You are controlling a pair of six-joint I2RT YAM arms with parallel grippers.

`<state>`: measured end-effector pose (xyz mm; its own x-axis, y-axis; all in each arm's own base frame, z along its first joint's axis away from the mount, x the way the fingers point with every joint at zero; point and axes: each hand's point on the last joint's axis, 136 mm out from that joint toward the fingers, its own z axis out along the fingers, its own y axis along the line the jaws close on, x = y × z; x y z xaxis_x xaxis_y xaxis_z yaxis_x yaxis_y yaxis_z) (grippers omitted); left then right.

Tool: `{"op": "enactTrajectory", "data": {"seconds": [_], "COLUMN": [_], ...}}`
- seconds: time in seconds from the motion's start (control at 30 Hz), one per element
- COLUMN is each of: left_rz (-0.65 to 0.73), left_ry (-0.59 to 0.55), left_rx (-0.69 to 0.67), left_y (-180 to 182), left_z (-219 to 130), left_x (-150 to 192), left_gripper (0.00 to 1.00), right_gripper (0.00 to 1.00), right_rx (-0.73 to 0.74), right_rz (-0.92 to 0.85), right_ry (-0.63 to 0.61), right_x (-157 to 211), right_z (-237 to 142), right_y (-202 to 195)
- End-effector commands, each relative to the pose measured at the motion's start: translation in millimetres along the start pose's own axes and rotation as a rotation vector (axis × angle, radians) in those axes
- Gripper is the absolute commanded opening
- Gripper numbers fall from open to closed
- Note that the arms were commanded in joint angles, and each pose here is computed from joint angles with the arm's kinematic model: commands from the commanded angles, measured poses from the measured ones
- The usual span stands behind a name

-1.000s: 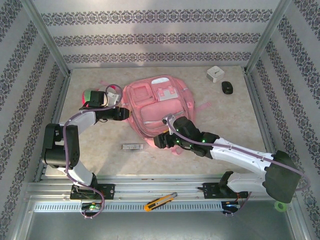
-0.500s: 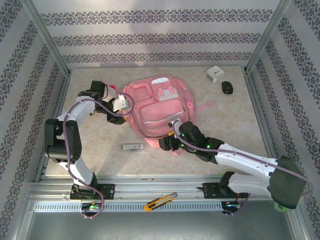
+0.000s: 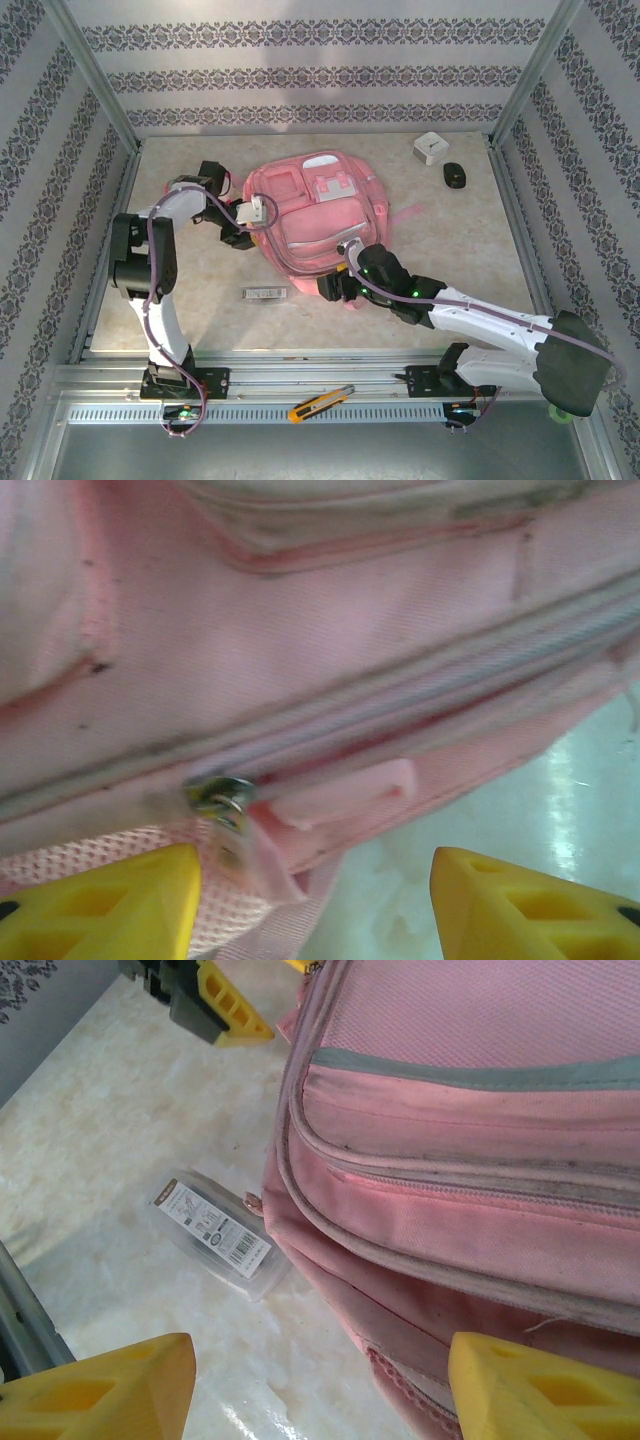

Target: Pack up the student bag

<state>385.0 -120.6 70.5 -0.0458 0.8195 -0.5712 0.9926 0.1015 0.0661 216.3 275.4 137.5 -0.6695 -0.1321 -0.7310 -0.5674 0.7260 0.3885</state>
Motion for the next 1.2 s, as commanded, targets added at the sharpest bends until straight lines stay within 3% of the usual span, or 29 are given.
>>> {"op": "enactTrajectory", "data": {"seconds": [0.0,0.17,0.27,0.4,0.5,0.8,1.03,1.17], "left_rz": [-0.047,-0.071,-0.058,-0.068,-0.076,-0.116,-0.184,-0.234], "left_ry": [0.013,0.034,0.004,-0.053,-0.054,-0.03,0.025,0.002], "left_rx": [0.057,0.072,0.098,0.104,0.098,0.044,-0.11,-0.138], "left_y": [-6.9,-4.6,-9.9,-13.7,-12.8,-8.1,-1.2,-5.1], "left_z": [6.2,12.9,12.0,7.1,6.4,0.6,-12.5,-21.6], "left_x": [0.5,1.1,-5.7,-17.6,-18.7,-17.8,-10.1,-16.1], "left_gripper": [0.61,0.59,0.47,0.39,0.22,0.01,0.0,0.0], "right_gripper": [0.67,0.67,0.66,0.66,0.65,0.65,0.65,0.67], "right_rx": [0.018,0.016,0.019,0.022,0.022,0.063,0.081,0.082], "right_rz": [0.014,0.008,0.007,0.009,0.01,0.08,0.25,0.341], "right_ry": [-0.027,-0.024,-0.029,-0.027,-0.027,-0.039,-0.066,-0.083], "right_x": [-3.1,-2.7,-3.2,-1.6,-1.4,-0.5,8.1,14.2], "right_z": [-0.5,-0.9,-1.9,-1.8,-1.8,-3.4,-0.4,2.1], "right_y": [-5.4,-5.0,-5.7,-6.7,-6.8,-13.9,-2.8,7.0]}}
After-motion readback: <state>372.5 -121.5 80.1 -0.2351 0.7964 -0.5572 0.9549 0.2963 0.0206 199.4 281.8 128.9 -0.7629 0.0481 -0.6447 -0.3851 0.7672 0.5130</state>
